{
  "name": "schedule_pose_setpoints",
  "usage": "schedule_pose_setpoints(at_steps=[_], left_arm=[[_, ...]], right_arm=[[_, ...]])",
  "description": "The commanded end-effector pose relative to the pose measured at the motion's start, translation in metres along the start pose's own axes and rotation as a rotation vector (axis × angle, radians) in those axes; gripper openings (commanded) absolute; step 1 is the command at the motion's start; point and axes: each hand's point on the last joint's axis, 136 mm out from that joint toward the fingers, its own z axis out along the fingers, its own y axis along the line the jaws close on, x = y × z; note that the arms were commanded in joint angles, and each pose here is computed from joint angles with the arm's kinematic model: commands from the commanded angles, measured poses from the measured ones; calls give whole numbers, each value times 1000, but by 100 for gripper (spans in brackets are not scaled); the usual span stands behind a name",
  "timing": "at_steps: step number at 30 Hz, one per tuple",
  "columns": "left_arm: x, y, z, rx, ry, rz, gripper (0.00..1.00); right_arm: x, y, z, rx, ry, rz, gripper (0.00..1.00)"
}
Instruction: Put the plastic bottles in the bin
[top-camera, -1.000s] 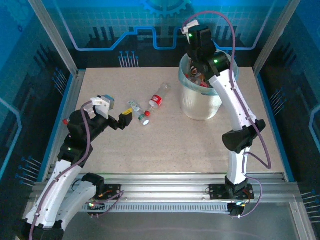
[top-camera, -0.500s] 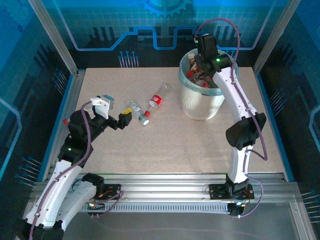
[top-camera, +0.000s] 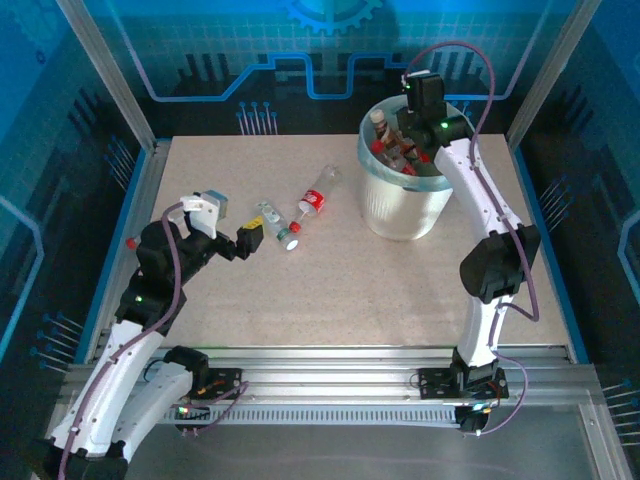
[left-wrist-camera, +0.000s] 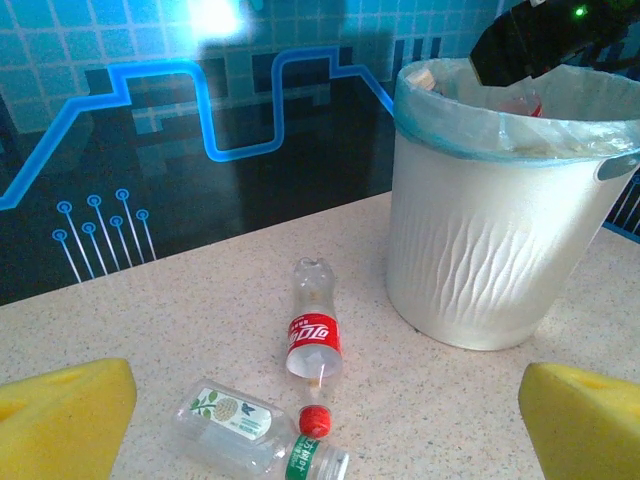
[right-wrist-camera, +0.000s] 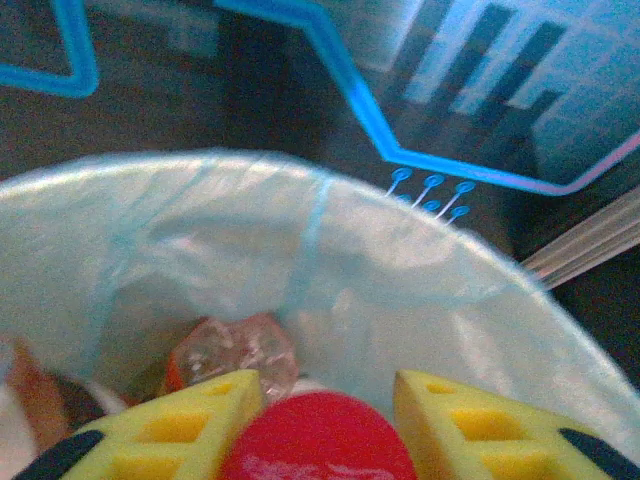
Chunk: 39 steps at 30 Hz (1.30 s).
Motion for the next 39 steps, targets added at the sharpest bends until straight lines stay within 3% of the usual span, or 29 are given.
schedule_pose_setpoints(at_steps=[1,7,16,20,24,32,39], left_arm=[[-18,0,-4,-9,-36,-21,99],[-22,0,-4,-11,-38,-41,99],[-31,2,-9,-28,-47,-63,99],[-30,15,-9,-99,-22,-117,99],[-22,42,-9,-263,73,-217,99],[27,81,5,-453,407,-380,99],[93,185,-11,-706,620,-720,99]], right_arm=[[19,12,0,-72,75,26,53],[-30,8,-61,-171,-97,117,80],[-49,0,-125,-272,-199,180,82],[-47,11,-140,-330,-199,171,80],[-47,44,-165,-442,-221,125,78],[-25,147,-214,-666,-271,-107,78],[14,211,-221,-821,-171,-163,77]])
